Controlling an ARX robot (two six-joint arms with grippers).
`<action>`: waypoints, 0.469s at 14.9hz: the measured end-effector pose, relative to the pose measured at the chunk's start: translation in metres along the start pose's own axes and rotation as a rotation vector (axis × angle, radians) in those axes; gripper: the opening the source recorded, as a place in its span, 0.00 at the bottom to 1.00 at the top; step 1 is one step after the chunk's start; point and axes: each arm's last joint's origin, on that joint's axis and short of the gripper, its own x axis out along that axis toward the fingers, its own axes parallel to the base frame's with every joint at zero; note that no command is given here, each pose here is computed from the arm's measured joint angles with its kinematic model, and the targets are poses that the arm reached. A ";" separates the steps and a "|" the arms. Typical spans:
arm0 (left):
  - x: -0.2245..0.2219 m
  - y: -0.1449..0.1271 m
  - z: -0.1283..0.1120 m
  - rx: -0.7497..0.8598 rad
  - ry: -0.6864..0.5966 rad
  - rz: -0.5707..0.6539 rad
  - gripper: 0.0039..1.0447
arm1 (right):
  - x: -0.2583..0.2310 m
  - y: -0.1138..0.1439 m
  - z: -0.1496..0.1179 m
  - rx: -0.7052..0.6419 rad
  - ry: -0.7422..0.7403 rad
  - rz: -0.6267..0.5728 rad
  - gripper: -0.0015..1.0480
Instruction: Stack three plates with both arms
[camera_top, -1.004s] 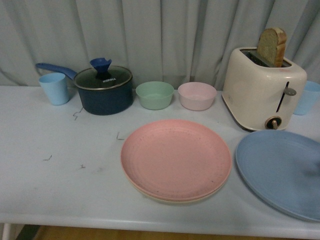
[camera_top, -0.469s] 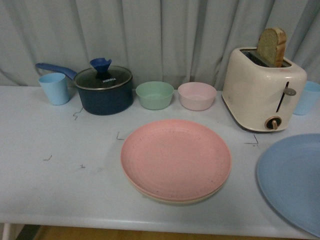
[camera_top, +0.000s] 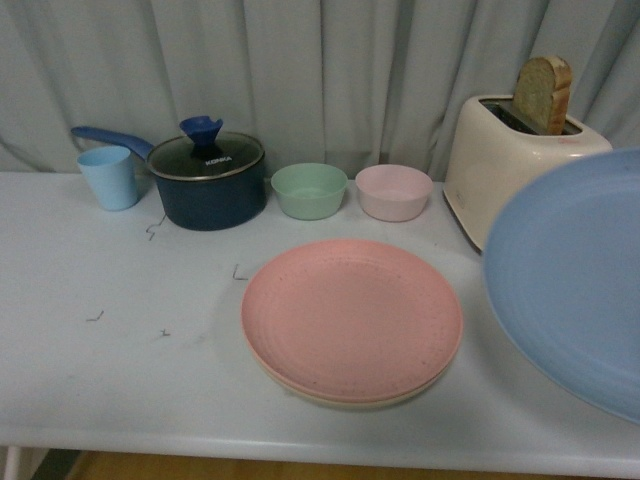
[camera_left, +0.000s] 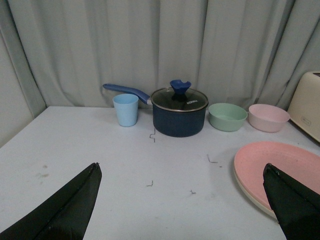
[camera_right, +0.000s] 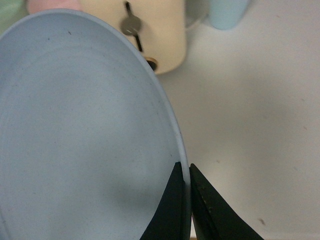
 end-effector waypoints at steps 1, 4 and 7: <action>0.000 0.000 0.000 0.000 0.000 0.000 0.94 | 0.003 0.016 0.009 -0.006 -0.030 0.041 0.03; 0.000 0.000 0.000 0.000 0.000 0.000 0.94 | 0.026 0.077 0.033 -0.014 -0.081 0.167 0.03; 0.000 0.000 0.000 0.000 0.000 0.000 0.94 | 0.067 0.122 0.035 0.020 -0.020 0.231 0.03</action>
